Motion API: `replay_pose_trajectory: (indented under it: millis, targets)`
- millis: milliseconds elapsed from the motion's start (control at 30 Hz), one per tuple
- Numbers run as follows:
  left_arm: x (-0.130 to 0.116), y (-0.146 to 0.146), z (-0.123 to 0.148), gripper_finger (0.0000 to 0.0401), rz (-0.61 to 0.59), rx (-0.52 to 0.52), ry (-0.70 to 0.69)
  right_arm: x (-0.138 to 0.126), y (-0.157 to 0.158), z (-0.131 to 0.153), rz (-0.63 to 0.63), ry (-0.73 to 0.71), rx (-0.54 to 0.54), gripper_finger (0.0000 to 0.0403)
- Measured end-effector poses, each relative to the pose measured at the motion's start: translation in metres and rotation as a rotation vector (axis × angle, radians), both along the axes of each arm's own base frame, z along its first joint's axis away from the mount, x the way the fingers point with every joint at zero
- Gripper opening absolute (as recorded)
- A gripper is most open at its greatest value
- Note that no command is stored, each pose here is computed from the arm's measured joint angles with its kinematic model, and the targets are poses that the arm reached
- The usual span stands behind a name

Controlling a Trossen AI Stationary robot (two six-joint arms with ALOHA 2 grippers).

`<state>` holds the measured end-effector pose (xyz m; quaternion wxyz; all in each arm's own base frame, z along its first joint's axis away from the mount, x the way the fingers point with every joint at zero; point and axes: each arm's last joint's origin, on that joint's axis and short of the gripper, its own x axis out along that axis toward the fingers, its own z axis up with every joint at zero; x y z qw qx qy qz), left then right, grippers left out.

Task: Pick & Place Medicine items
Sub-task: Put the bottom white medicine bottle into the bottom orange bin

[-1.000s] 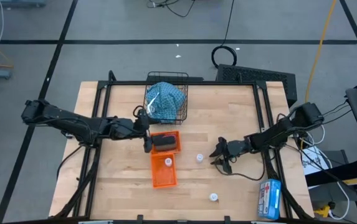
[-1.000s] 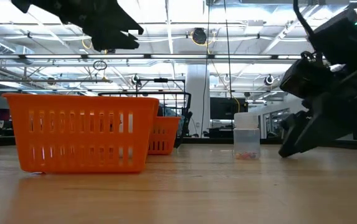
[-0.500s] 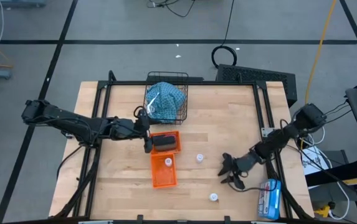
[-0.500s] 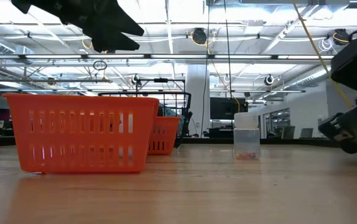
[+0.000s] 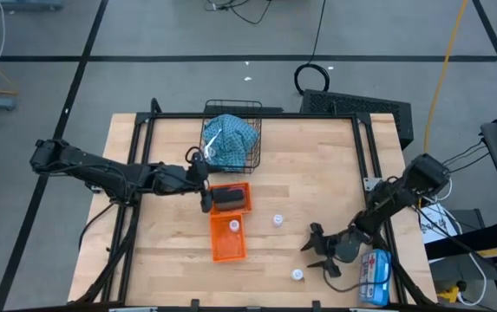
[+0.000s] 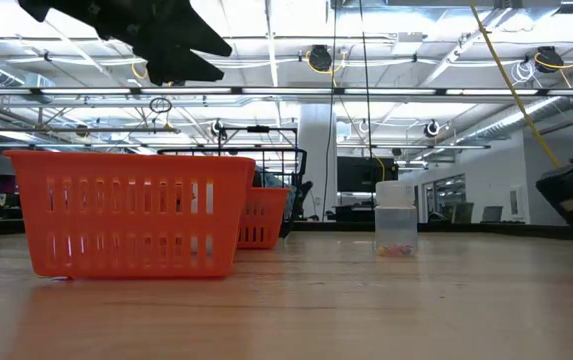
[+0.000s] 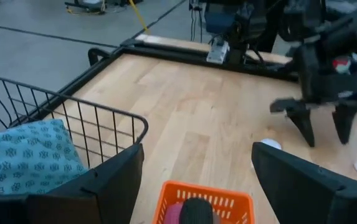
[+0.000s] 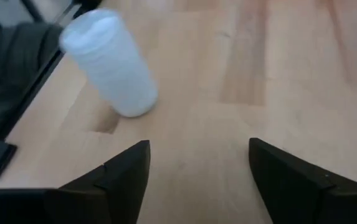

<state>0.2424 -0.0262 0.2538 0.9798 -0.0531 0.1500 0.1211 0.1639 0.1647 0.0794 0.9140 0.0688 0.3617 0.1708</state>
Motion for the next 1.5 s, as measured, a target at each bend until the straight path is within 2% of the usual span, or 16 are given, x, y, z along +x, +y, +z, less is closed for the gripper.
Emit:
replay_pose_trajectory:
  millis: [200,400,767,1100,1500]
  targets:
    - [0.002,0.004,0.007,0.0308,0.017,0.000,-0.070,0.005,0.006,-0.011,0.120,-0.118,-0.102,0.0264]
    - [0.004,0.008,0.012,0.0308,0.033,-0.008,-0.123,0.014,0.015,-0.017,0.173,-0.209,-0.124,0.0259]
    - [0.004,0.008,0.012,0.0308,0.036,-0.014,-0.127,0.028,0.028,-0.014,0.226,-0.185,-0.125,0.0258]
    - [0.004,0.008,0.012,0.0308,0.035,-0.014,-0.127,0.029,0.030,-0.013,0.247,-0.176,-0.120,0.0257]
    - [0.004,0.008,0.012,0.0308,0.035,-0.013,-0.127,0.031,0.029,-0.013,0.277,-0.172,-0.094,0.0225]
